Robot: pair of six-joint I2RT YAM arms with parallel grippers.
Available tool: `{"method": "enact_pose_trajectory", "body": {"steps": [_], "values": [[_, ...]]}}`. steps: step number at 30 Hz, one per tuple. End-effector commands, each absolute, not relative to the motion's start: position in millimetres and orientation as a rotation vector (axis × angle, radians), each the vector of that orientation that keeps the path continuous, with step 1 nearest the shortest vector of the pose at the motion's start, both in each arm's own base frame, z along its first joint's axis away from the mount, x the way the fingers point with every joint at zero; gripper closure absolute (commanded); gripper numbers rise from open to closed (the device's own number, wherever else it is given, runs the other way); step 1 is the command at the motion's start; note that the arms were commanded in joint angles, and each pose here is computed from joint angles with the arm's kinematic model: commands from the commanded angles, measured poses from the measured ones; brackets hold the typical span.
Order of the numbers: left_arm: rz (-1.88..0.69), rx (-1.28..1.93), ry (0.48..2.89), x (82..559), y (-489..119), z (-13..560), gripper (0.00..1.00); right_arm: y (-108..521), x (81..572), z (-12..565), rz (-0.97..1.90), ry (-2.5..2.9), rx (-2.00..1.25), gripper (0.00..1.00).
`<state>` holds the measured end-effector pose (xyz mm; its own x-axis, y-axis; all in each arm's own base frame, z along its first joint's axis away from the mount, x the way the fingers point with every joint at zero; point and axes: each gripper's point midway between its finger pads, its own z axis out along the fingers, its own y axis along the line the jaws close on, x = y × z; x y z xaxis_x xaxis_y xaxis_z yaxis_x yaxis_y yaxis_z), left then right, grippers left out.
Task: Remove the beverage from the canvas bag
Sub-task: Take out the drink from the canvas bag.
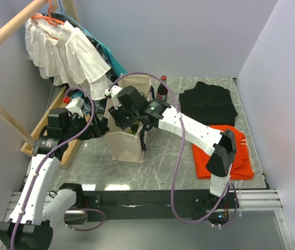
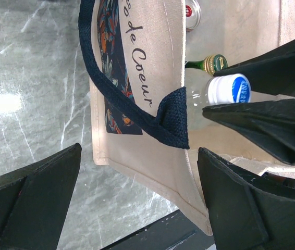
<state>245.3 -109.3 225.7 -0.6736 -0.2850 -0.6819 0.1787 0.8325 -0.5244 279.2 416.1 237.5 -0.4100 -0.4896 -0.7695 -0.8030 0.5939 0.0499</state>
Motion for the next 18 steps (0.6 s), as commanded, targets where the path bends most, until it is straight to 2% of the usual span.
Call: {"method": "enact_pose_trajectory", "body": {"steps": [1, 18], "values": [[-0.724, -0.079, 2.161, 249, -109, 229, 0.01, 429, 292, 329, 0.639, 1.846, -0.903, 1.0], [-0.723, -0.087, 2.152, 247, -108, 231, 0.01, 426, 292, 360, 0.654, 1.785, -0.878, 1.0]]}}
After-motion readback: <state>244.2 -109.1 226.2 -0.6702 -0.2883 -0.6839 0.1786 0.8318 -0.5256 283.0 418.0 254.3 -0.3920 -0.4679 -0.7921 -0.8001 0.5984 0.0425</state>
